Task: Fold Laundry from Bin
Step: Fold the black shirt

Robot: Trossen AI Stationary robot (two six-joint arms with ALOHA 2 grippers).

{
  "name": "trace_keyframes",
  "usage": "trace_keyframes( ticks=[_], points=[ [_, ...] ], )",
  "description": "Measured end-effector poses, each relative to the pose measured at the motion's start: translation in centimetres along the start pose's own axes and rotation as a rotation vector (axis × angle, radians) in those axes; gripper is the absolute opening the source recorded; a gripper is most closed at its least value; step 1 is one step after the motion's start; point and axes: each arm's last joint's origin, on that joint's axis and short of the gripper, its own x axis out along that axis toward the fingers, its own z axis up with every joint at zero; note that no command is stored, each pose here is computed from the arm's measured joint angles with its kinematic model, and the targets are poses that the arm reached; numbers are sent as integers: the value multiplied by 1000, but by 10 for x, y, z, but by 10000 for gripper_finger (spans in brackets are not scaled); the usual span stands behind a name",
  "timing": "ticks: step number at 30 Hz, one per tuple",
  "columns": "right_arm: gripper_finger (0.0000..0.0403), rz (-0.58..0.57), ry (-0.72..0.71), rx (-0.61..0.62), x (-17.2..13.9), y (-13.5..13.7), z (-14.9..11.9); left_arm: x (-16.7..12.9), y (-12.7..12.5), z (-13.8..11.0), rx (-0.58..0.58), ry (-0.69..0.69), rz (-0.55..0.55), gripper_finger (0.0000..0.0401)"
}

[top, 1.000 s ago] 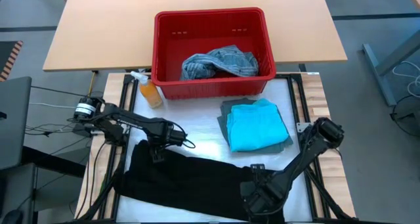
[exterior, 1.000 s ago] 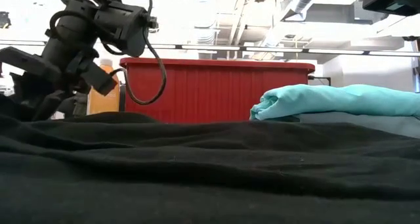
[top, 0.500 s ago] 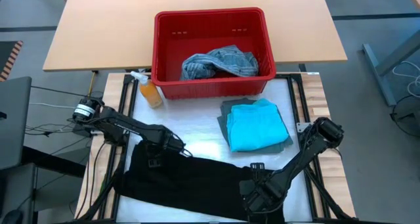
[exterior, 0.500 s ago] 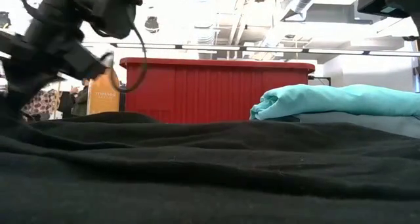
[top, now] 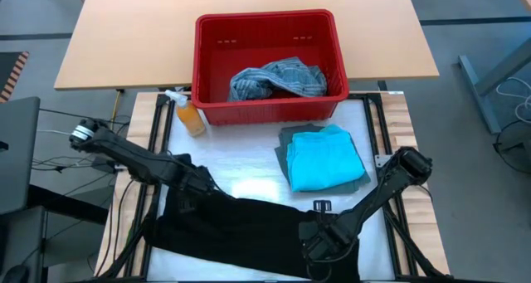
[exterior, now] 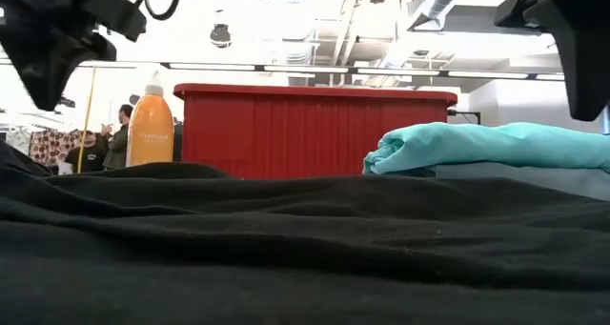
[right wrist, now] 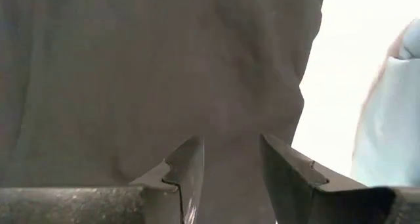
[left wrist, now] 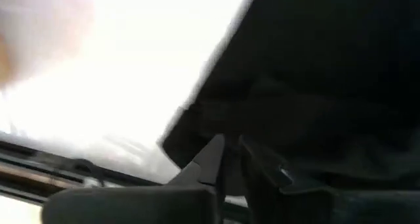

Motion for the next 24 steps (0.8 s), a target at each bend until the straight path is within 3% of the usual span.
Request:
trace_keyframes(
  ticks=[6, 10, 12, 16, 24],
  points=[
    [171, -2, 2, 14, 0, -1, 1, 1, 5, -4, 145, -17, 21, 105],
    [171, 1, -1, 14, 0, 0, 1, 18, 19, 0, 24, 40, 27, 162],
    [171, 3, -4, 16, 0, 0, 1, 31, 25, 3, 12, 56, -32, 179],
    [171, 7, -9, 16, 0, 0, 1, 49, 38, 8, -4, 60, -93, 192],
    [171, 7, -8, 12, 0, 0, 2, 56, 56, 15, 1, 51, -158, 193]
  ],
)
